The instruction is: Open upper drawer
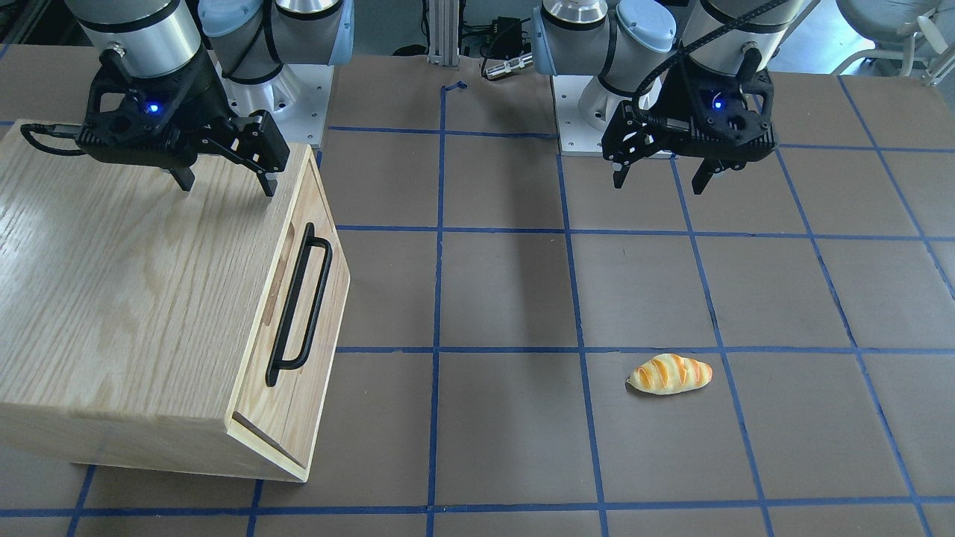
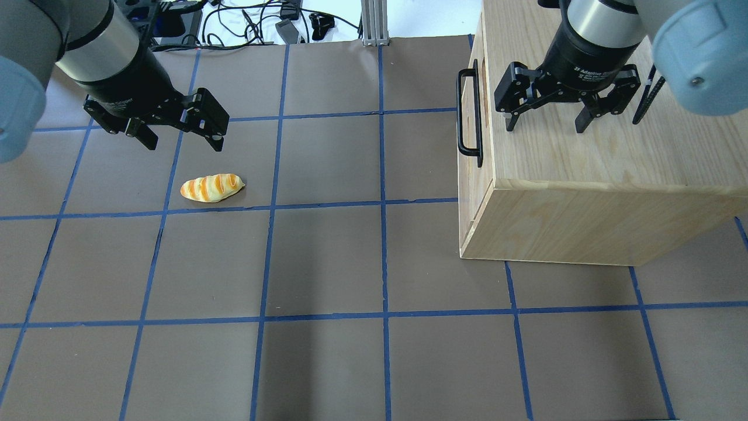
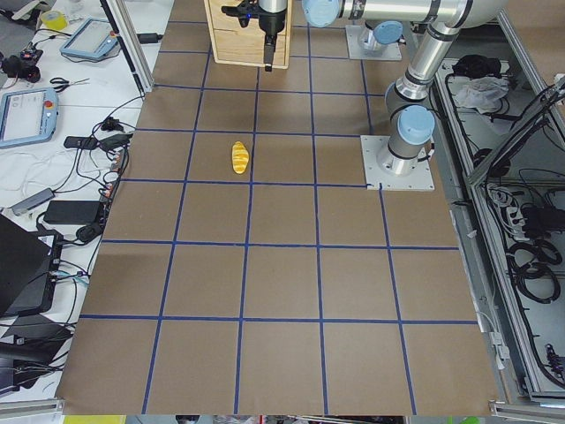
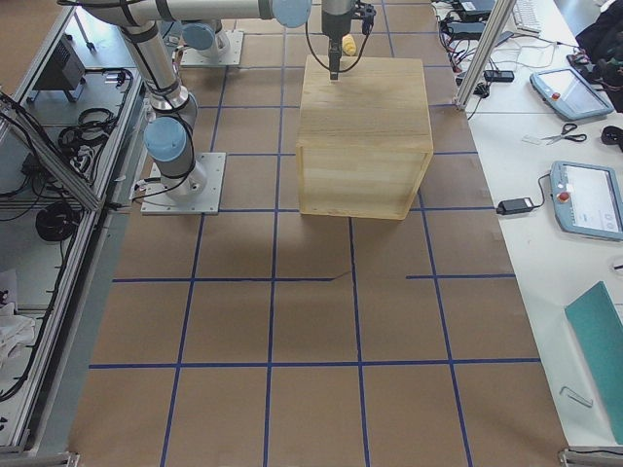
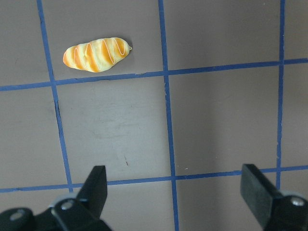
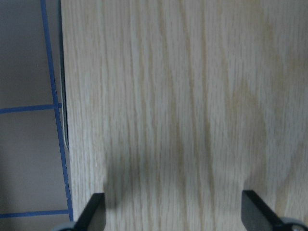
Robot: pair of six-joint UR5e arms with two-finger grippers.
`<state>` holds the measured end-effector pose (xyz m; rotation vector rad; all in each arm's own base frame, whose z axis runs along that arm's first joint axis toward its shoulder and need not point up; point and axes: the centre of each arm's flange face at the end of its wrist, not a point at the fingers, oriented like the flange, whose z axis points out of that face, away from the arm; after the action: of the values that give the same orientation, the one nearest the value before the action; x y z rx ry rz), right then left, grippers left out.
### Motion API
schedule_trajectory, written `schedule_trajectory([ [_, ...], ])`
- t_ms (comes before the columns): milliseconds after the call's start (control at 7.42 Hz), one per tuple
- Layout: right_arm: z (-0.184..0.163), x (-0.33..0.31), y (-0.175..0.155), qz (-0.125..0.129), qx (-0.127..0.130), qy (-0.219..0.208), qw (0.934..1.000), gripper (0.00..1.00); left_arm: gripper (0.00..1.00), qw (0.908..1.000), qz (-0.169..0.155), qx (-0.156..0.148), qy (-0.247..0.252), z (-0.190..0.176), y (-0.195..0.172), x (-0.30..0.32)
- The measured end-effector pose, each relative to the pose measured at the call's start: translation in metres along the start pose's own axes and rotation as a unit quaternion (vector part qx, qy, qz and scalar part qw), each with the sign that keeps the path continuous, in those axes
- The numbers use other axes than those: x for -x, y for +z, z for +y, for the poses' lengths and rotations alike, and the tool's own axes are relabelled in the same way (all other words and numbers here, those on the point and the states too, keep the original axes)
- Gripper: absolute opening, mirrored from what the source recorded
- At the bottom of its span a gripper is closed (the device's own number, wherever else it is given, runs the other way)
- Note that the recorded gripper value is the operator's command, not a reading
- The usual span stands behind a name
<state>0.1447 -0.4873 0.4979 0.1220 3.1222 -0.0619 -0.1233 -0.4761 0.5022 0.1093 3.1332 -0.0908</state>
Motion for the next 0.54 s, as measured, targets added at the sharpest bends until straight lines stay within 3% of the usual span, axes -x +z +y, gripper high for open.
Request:
schedule_trajectory([
  [539,0.0000,0.0000,0.0000,0.000,0.000,0.000,1.0000,1.00,1.00,1.0000,0.004,0.002,-0.004,-0.0023,0.0018,0.0001],
])
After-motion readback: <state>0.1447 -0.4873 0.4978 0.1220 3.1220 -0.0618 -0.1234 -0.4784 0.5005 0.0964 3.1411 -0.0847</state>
